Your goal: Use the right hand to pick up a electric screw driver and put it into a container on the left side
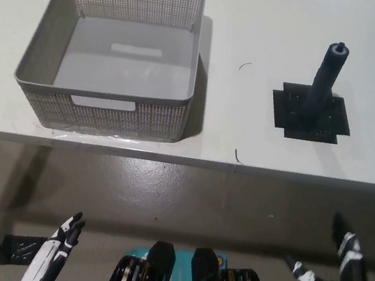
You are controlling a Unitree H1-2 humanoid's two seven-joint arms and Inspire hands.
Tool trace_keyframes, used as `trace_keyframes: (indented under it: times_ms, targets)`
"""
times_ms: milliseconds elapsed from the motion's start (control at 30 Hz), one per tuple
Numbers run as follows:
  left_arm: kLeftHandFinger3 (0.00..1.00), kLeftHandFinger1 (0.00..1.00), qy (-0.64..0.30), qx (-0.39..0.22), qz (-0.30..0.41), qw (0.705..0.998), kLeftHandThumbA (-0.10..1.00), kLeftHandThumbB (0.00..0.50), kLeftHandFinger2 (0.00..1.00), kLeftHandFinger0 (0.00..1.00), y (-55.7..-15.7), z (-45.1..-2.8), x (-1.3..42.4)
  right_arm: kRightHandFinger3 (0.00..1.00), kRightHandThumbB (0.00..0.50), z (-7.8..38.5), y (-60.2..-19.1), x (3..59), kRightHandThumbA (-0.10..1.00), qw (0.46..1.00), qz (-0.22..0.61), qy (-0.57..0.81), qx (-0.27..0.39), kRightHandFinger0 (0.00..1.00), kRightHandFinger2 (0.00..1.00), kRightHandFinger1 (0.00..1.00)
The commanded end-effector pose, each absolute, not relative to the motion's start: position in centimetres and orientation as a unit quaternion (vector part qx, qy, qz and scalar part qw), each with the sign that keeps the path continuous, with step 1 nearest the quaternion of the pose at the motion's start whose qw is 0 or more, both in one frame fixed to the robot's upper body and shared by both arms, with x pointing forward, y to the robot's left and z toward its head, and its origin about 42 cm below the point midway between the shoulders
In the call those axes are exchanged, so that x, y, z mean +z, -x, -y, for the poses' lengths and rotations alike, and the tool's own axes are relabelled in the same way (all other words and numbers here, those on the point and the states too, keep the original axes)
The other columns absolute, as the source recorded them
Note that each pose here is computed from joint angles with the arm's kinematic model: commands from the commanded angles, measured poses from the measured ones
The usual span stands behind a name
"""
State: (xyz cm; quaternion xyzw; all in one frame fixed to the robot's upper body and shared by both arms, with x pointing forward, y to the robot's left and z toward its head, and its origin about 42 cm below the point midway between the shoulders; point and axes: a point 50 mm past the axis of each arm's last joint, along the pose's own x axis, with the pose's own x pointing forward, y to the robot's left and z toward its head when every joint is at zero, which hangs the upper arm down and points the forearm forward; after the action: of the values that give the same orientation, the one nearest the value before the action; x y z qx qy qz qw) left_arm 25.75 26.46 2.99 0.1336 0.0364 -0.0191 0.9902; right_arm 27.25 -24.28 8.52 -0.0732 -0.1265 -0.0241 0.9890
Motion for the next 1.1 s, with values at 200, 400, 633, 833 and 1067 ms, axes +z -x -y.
trace_keyframes:
  times_ms: [200, 400, 633, 833, 1067]
  targets:
    - [1.00, 1.00, -0.151, -0.016, 0.014, 0.988, 1.00, 0.156, 1.00, 1.00, -26.7, -27.0, 4.3, 1.00, 0.347, 24.7, -28.2, 18.1, 1.00, 0.952, 0.296, 0.035, -0.066, 1.00, 1.00, 1.00]
    - [1.00, 1.00, -0.151, -0.015, 0.008, 0.988, 1.00, 0.164, 1.00, 1.00, -26.6, -27.0, 4.2, 1.00, 0.320, 26.6, -32.3, 19.3, 1.00, 0.955, 0.282, 0.003, -0.091, 1.00, 1.00, 1.00]
    - [1.00, 1.00, -0.144, -0.018, 0.001, 0.989, 1.00, 0.152, 1.00, 1.00, -26.7, -27.0, 3.9, 1.00, 0.278, 28.8, -39.0, 19.8, 1.00, 0.964, 0.243, -0.003, -0.110, 1.00, 1.00, 1.00]
    - [1.00, 1.00, -0.147, -0.014, 0.005, 0.989, 1.00, 0.151, 1.00, 1.00, -26.7, -27.1, 3.9, 1.00, 0.279, 29.0, -44.4, 19.9, 1.00, 0.975, 0.194, -0.010, -0.111, 1.00, 1.00, 1.00]
    - [1.00, 1.00, -0.146, -0.018, 0.006, 0.989, 1.00, 0.142, 1.00, 1.00, -26.7, -27.1, 3.9, 1.00, 0.349, 28.6, -48.2, 19.8, 0.99, 0.985, 0.146, -0.023, -0.090, 1.00, 1.00, 1.00]
